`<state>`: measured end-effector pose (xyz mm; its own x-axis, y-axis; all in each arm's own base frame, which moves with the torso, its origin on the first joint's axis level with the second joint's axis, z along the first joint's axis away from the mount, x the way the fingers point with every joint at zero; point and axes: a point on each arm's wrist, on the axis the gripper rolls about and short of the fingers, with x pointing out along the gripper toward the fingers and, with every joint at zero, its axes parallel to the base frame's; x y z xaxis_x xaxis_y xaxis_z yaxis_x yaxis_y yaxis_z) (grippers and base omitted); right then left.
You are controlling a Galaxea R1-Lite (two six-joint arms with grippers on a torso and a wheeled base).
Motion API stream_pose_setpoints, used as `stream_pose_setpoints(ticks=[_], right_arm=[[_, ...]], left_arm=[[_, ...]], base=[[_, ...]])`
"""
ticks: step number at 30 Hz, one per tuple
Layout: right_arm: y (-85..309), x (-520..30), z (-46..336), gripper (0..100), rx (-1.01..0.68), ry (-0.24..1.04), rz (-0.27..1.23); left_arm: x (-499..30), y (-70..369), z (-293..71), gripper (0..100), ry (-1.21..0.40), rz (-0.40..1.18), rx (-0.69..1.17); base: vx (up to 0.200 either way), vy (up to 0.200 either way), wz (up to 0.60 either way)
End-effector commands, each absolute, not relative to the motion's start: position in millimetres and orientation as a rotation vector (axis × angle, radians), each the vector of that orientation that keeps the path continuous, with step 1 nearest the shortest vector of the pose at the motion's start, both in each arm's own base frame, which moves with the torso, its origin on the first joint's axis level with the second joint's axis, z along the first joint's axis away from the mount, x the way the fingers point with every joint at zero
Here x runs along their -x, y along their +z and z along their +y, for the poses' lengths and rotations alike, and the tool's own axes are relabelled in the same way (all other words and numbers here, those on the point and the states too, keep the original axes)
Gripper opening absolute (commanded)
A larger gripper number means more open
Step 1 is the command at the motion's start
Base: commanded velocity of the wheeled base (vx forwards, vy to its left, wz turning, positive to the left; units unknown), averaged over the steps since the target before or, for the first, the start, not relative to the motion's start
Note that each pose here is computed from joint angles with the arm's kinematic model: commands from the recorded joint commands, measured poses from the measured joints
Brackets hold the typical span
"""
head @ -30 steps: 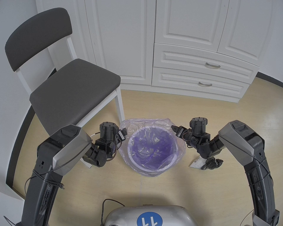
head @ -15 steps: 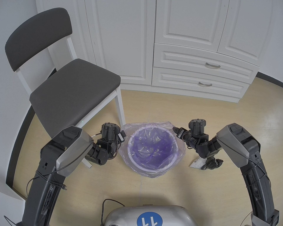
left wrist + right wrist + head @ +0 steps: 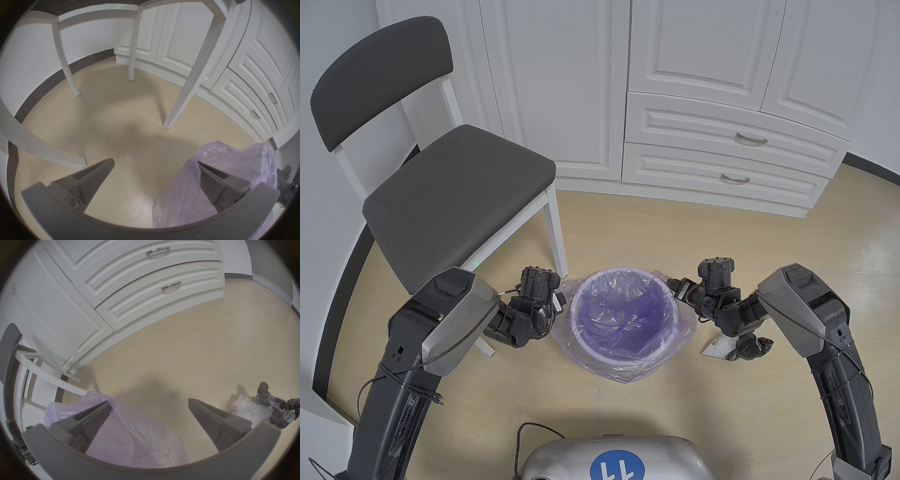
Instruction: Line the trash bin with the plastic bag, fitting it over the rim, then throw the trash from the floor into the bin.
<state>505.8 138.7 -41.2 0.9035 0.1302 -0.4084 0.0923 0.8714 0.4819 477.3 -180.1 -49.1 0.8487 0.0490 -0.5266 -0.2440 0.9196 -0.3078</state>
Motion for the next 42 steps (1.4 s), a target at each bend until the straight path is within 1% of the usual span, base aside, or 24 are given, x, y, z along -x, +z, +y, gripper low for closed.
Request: stream_pose_setpoints(ticks=[1, 4, 7, 8, 10, 11, 12, 16, 19, 22, 26, 27, 30, 31, 35, 42], right_arm=[[-40, -506, 139, 100, -0.519, 0.022, 0.443], [-32, -507, 141, 100, -0.525, 0.016, 0.405], [-13, -506, 144, 100, -0.530, 0.009, 0.336], [-13, -506, 144, 100, -0.530, 0.009, 0.336], [6, -496, 143, 100, -0.519, 0.015, 0.333], [7, -495, 144, 100, -0.517, 0.016, 0.335], [15, -489, 143, 100, -0.500, 0.019, 0.344], [28, -474, 141, 100, -0.407, 0.034, 0.359], [38, -458, 138, 100, -0.348, 0.052, 0.382], [45, -440, 134, 100, -0.271, 0.078, 0.414], [38, -425, 123, 100, -0.177, 0.137, 0.476], [30, -421, 116, 100, -0.140, 0.165, 0.514], [18, -418, 113, 100, -0.114, 0.196, 0.553], [7, -418, 111, 100, -0.100, 0.210, 0.581], [-12, -421, 108, 100, -0.078, 0.206, 0.615], [-41, -427, 110, 100, -0.071, 0.203, 0.658]], left_arm=[[-478, -48, -181, 100, 0.157, 0.533, 0.381], [-478, -40, -179, 100, 0.156, 0.514, 0.394], [-471, -21, -178, 100, 0.157, 0.495, 0.383], [-471, -21, -178, 100, 0.157, 0.495, 0.383], [-456, 0, -178, 100, 0.126, 0.495, 0.375], [-454, 1, -178, 100, 0.122, 0.498, 0.372], [-445, 8, -180, 100, 0.088, 0.507, 0.347], [-428, 18, -183, 100, 0.038, 0.514, 0.287], [-416, 19, -187, 100, -0.013, 0.515, 0.258], [-403, 15, -180, 100, -0.064, 0.548, 0.196], [-393, 6, -165, 100, -0.126, 0.612, 0.131], [-391, -1, -158, 100, -0.144, 0.643, 0.114], [-393, -8, -154, 100, -0.151, 0.651, 0.109], [-394, -14, -150, 100, -0.147, 0.645, 0.101], [-395, -25, -140, 100, -0.152, 0.634, 0.061], [-390, -31, -138, 100, -0.184, 0.655, 0.044]], base=[[0.000, 0.000, 0.00], [0.000, 0.000, 0.00], [0.000, 0.000, 0.00], [0.000, 0.000, 0.00], [0.000, 0.000, 0.00], [0.000, 0.000, 0.00], [0.000, 0.000, 0.00], [0.000, 0.000, 0.00], [0.000, 0.000, 0.00], [0.000, 0.000, 0.00], [0.000, 0.000, 0.00], [0.000, 0.000, 0.00], [0.000, 0.000, 0.00], [0.000, 0.000, 0.00], [0.000, 0.000, 0.00], [0.000, 0.000, 0.00]])
